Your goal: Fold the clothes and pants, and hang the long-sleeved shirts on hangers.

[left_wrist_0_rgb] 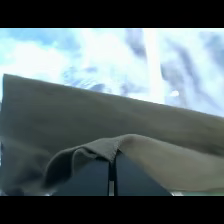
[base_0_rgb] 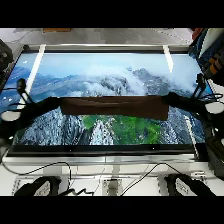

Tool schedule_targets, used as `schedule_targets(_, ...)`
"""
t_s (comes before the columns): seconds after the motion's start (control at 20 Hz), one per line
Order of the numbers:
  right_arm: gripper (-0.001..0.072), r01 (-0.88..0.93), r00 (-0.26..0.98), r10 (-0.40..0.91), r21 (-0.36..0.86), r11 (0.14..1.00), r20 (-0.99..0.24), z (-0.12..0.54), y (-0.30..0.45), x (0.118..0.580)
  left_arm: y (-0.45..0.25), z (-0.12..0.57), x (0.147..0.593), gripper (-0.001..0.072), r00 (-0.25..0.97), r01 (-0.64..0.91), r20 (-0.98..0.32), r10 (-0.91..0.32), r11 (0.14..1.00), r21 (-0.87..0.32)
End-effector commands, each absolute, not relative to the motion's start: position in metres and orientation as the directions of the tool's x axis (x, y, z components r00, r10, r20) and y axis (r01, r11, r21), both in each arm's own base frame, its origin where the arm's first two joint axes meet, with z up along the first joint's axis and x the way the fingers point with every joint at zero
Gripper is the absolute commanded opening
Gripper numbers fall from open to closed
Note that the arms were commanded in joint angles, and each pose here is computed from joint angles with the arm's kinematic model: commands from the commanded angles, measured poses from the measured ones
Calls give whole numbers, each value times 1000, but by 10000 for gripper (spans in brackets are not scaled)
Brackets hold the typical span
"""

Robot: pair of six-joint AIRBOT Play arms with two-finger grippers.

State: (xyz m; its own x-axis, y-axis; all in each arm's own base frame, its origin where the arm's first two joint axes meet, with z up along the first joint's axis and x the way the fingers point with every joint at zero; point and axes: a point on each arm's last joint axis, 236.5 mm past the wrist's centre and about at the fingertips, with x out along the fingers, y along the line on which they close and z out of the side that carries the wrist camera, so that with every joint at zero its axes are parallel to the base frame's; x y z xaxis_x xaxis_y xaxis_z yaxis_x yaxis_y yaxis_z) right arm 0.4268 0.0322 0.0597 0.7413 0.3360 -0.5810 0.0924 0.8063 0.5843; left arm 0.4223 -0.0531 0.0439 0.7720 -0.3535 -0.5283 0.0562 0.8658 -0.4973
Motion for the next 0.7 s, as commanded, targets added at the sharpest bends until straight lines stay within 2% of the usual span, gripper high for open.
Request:
schedule_targets(0.0,14,281,812,156,611,740,-563,21,-9,480,-48,-13,457,22,783,-99,-579,-229,872,-479)
schedule_targets(0.1,15,311,812,128,608,731,-569,9,-19,498,-52,-31,472,22,778,-157,-591,-211,847,-508)
schedule_targets(0.25,15,322,803,126,602,731,-582,-4,-22,513,-58,-39,500,23,783,-156,-591,-194,858,-489)
schedule_targets(0.3,41,324,798,124,593,737,-590,-8,-23,513,-58,-39,508,44,787,-155,-587,-191,859,-488)
schedule_targets(0.35,212,324,792,124,583,745,-599,-13,-23,513,-58,-38,514,210,790,-151,-582,-191,861,-486)
schedule_targets(0.4,465,318,785,125,569,759,-606,-15,-23,511,-57,-36,517,527,795,-150,-578,-188,861,-486)
schedule_targets(0.45,590,310,781,125,554,773,-612,-15,-23,510,-55,-33,517,716,798,-143,-575,-183,868,-475)
schedule_targets(0.6,589,285,739,161,521,805,-654,-24,-18,499,-45,-29,506,699,766,-31,-607,-211,931,-363)
schedule_targets(0.65,587,276,713,179,505,818,-678,-30,-17,492,-41,-32,499,696,742,-29,-627,-238,923,-384)
